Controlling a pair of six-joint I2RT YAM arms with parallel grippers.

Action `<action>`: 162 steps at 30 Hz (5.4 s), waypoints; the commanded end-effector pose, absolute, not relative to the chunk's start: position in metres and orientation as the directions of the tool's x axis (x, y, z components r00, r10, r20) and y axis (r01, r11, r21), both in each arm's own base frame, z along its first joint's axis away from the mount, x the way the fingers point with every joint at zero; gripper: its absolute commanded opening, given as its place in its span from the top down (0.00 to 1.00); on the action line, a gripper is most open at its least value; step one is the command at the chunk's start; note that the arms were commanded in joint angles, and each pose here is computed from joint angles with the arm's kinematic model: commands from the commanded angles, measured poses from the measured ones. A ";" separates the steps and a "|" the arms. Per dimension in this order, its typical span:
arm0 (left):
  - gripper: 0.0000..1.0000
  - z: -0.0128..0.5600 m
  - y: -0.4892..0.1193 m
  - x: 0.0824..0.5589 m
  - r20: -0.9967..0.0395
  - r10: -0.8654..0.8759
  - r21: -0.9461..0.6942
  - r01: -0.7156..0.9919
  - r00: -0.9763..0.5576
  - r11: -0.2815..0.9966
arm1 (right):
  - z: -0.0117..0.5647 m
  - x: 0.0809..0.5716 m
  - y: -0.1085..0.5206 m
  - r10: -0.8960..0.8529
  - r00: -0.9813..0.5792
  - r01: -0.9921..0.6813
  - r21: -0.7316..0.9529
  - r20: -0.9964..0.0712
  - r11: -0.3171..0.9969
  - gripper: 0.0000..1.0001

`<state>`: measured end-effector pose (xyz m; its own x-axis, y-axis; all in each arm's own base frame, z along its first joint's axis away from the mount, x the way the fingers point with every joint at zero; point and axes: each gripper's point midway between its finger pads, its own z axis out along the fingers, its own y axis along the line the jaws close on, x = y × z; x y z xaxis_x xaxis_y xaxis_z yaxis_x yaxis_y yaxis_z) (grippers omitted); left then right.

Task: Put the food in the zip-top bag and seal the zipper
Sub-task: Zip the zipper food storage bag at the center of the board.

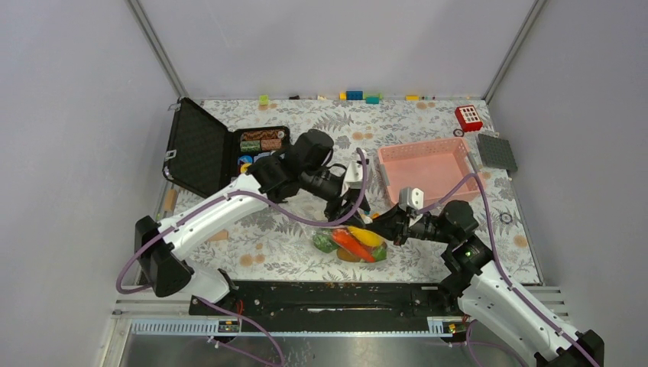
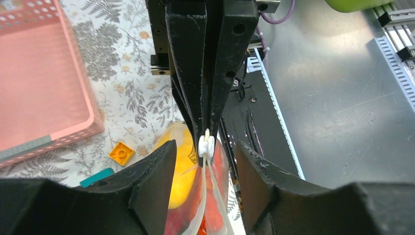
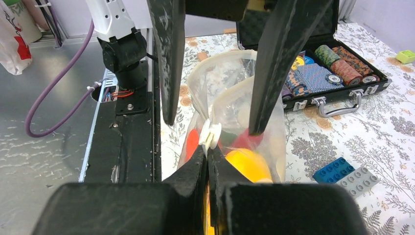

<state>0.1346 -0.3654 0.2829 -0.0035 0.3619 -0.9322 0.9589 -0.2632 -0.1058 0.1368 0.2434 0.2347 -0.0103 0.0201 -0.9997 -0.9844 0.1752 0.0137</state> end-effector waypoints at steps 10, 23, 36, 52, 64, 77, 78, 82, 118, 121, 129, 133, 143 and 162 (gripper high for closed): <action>0.63 0.286 -0.376 0.123 -0.916 0.396 -0.191 0.938 -0.064 -0.288 | 0.252 0.137 0.240 0.034 0.076 -0.981 -0.069 -0.997 0.183 1.00; 0.66 0.288 -0.379 0.122 -0.898 0.428 -0.232 0.936 -0.102 -0.264 | 0.250 0.139 0.239 0.021 0.080 -0.978 -0.074 -0.997 0.197 1.00; 0.79 0.275 -0.383 0.124 -0.882 0.465 -0.210 0.949 -0.080 -0.235 | 0.259 0.136 0.237 0.050 0.098 -0.975 -0.086 -0.994 0.204 1.00; 1.00 0.261 -0.379 0.141 -0.864 0.504 -0.106 0.980 -0.007 -0.168 | 0.275 0.133 0.231 0.129 0.137 -0.965 -0.102 -0.982 0.243 1.00; 1.00 0.240 -0.352 0.177 -0.782 0.618 0.063 0.997 0.076 -0.042 | 0.277 0.130 0.222 0.131 0.159 -0.951 -0.116 -0.979 0.288 1.00; 1.00 0.230 -0.318 0.199 -0.699 0.705 0.199 0.980 0.118 0.033 | 0.271 0.132 0.211 0.094 0.162 -0.929 -0.120 -0.982 0.349 1.00; 1.00 0.230 -0.316 0.199 -0.694 0.709 0.204 0.978 0.123 0.030 | 0.270 0.133 0.210 0.090 0.162 -0.925 -0.120 -0.983 0.361 1.00; 1.00 0.227 -0.305 0.208 -0.661 0.739 0.254 0.965 0.128 0.060 | 0.265 0.138 0.202 0.077 0.159 -0.903 -0.113 -0.984 0.415 1.00; 1.00 0.209 -0.171 0.258 -0.230 0.963 0.598 0.801 0.144 0.023 | 0.259 0.167 0.128 0.046 0.077 -0.622 -0.012 -0.996 0.783 1.00; 1.00 0.211 -0.155 0.261 -0.166 0.978 0.615 0.789 0.129 0.001 | 0.262 0.163 0.129 0.055 0.068 -0.632 -0.001 -0.996 0.775 1.00; 1.00 0.234 -0.143 0.238 -0.148 0.970 0.551 0.831 0.190 -0.079 | 0.274 0.135 0.164 0.158 -0.091 -0.783 0.169 -0.983 0.599 1.00; 1.00 0.246 -0.123 0.220 -0.078 0.968 0.507 0.846 0.237 -0.166 | 0.291 0.124 0.180 0.228 -0.293 -0.776 0.370 -0.929 0.510 1.00; 1.00 0.246 -0.091 0.189 0.006 0.945 0.425 0.854 0.328 -0.299 | 0.264 0.114 0.209 0.246 -0.668 -0.599 0.704 -0.702 0.382 1.00; 0.41 0.204 -0.164 0.250 -0.211 0.949 0.413 0.901 0.233 -0.129 | 0.163 0.183 0.154 0.352 -0.632 -0.201 0.584 -0.691 0.787 0.85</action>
